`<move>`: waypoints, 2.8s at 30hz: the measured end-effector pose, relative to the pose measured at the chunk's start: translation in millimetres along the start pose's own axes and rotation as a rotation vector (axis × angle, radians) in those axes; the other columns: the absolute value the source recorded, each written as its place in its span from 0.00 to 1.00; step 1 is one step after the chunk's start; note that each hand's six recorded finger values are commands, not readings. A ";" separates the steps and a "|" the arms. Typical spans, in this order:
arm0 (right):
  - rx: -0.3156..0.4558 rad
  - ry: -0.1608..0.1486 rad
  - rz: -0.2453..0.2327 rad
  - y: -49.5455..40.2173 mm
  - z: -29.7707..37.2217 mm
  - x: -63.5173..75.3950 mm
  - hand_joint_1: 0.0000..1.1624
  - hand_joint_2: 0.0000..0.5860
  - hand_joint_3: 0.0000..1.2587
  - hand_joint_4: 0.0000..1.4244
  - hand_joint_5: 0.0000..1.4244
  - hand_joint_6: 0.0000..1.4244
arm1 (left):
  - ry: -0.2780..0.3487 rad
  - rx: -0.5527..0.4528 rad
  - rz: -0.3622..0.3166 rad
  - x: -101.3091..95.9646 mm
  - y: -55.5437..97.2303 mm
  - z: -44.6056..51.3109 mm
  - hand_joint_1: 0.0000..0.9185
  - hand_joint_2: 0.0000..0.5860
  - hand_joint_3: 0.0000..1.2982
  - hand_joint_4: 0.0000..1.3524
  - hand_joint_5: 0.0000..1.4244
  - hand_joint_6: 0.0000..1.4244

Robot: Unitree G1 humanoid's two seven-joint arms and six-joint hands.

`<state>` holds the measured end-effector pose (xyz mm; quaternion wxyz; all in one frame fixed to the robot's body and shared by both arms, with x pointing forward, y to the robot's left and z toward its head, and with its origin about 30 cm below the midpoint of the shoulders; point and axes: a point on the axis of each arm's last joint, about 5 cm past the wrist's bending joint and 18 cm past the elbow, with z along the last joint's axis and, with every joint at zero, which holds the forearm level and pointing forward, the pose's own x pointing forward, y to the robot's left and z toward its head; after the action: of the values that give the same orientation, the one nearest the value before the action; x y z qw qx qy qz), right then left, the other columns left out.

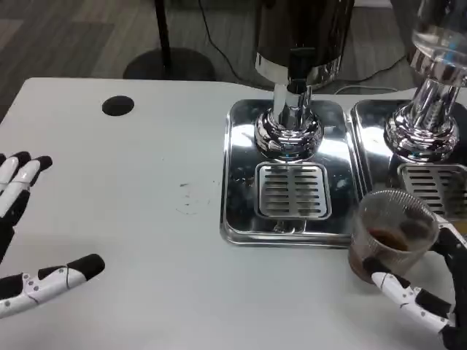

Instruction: Grasp the cup under the faucet to collect the drink, then remove the cup.

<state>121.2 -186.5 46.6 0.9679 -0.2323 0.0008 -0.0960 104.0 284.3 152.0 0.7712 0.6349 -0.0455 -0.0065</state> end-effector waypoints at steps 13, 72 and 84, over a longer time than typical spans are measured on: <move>0.033 0.013 0.016 5.9 -8.5 1.7 0.66 0.42 0.30 0.27 0.21 0.10 | -0.001 0.004 -0.001 1.4 1.3 0.1 0.00 0.13 0.06 0.00 0.00 0.00; 0.035 0.020 0.034 7.4 -20.3 -1.6 0.66 0.40 0.19 0.09 0.14 0.09 | -0.018 0.001 0.000 6.3 1.5 4.5 0.00 0.11 0.06 0.00 0.00 0.00; 0.040 0.003 0.033 6.4 -20.3 -3.5 0.65 0.39 0.12 0.05 0.10 0.07 | -0.018 0.002 -0.001 5.9 1.5 4.6 0.00 0.11 0.06 0.00 0.00 0.00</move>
<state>118.1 -189.4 25.4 0.9738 -0.2126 0.0040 -0.0803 109.5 279.6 154.7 0.7703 0.6354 -0.0523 -0.0125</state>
